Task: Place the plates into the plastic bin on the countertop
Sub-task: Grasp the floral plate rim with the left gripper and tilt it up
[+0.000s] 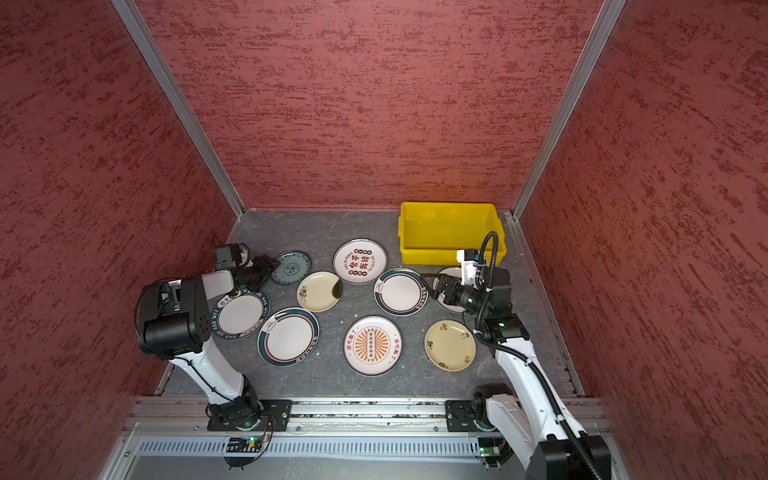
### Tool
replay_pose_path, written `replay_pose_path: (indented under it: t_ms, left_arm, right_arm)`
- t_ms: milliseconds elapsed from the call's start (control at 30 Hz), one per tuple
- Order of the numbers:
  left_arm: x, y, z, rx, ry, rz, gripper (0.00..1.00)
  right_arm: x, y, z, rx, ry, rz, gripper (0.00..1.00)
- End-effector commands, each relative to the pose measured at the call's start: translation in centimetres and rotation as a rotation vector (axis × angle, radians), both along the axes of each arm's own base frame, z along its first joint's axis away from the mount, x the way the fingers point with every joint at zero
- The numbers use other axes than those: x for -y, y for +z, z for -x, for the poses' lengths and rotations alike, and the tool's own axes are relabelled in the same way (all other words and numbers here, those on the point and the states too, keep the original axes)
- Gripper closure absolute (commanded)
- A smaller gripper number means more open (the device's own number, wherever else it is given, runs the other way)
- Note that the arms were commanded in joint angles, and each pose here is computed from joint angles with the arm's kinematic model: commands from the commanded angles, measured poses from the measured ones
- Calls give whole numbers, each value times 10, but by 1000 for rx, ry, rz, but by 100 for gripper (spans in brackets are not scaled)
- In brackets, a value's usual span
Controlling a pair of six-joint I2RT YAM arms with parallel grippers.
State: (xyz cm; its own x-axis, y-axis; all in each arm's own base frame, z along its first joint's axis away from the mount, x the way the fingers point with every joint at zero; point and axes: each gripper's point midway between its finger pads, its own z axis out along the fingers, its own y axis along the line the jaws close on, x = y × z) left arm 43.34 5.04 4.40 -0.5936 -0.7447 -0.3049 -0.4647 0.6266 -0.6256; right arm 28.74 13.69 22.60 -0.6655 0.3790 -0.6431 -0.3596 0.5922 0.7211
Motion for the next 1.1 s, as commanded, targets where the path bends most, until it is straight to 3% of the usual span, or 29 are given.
replay_pose_path:
  t_ms: [0,433,533,1067]
  left_arm:
    - [-2,0,-6,5,-11,-1,24]
    - [13,-14,-14,-31,-62,66,29]
    - [18,-17,-16,-33,-72,79,37]
    - [32,-35,-18,-71,-101,130,52]
  right_arm:
    - [-1,12,-3,54,-6,-4,1]
    - [3,6,-8,42,-44,-17,1]
    - [7,4,-10,40,-74,-11,1]
    - [10,-3,-14,7,-100,-19,1]
